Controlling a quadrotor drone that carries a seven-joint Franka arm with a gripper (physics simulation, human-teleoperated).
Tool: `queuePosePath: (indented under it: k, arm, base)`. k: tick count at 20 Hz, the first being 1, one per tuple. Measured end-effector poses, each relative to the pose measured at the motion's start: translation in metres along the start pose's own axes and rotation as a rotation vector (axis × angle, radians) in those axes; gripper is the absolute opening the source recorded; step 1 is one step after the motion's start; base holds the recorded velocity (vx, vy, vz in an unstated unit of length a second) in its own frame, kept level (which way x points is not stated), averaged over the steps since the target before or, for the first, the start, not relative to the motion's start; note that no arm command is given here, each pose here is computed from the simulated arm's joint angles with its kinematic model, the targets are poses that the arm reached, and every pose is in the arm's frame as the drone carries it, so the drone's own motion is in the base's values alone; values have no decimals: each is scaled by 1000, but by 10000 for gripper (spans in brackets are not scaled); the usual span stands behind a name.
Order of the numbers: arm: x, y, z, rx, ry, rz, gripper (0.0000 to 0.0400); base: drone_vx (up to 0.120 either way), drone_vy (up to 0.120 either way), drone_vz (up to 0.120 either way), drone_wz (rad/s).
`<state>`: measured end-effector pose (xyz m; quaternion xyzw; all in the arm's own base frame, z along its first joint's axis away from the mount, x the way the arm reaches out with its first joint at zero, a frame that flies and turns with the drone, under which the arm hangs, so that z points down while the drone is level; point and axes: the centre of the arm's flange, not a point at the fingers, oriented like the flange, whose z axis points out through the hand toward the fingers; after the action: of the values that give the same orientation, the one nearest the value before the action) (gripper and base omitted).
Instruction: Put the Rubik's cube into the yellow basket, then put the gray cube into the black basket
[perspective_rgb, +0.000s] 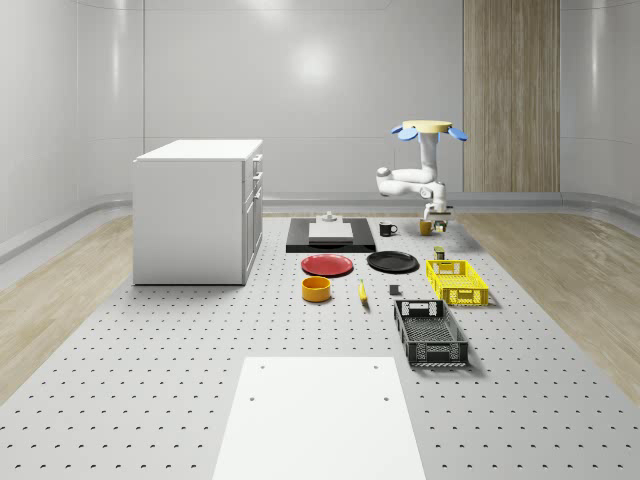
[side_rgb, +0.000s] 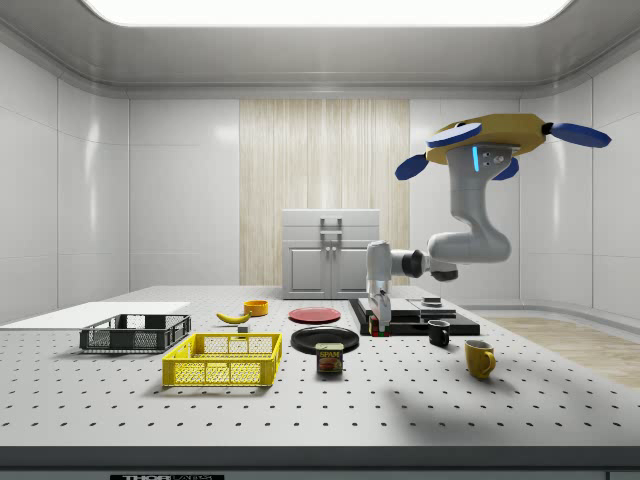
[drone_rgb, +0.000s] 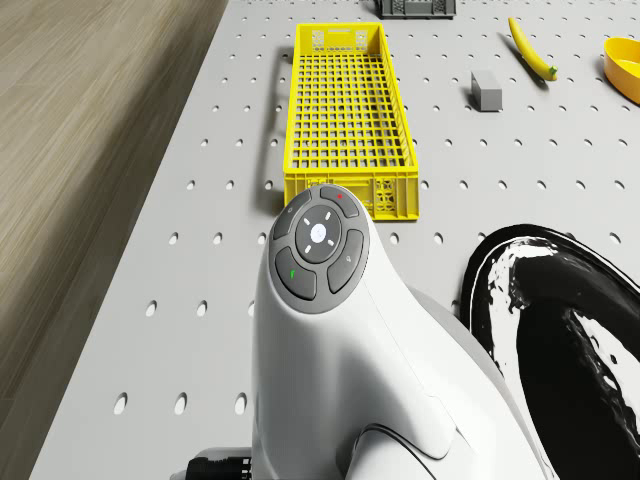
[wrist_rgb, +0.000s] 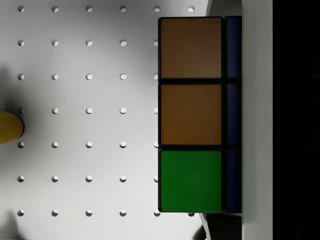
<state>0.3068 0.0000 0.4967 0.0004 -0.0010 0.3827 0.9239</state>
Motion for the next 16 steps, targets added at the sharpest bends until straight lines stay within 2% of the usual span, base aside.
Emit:
queuePosePath:
  k: [16]
  arm:
    - [0,0,0,0,0,0,325]
  base:
    - [120,0,0,0]
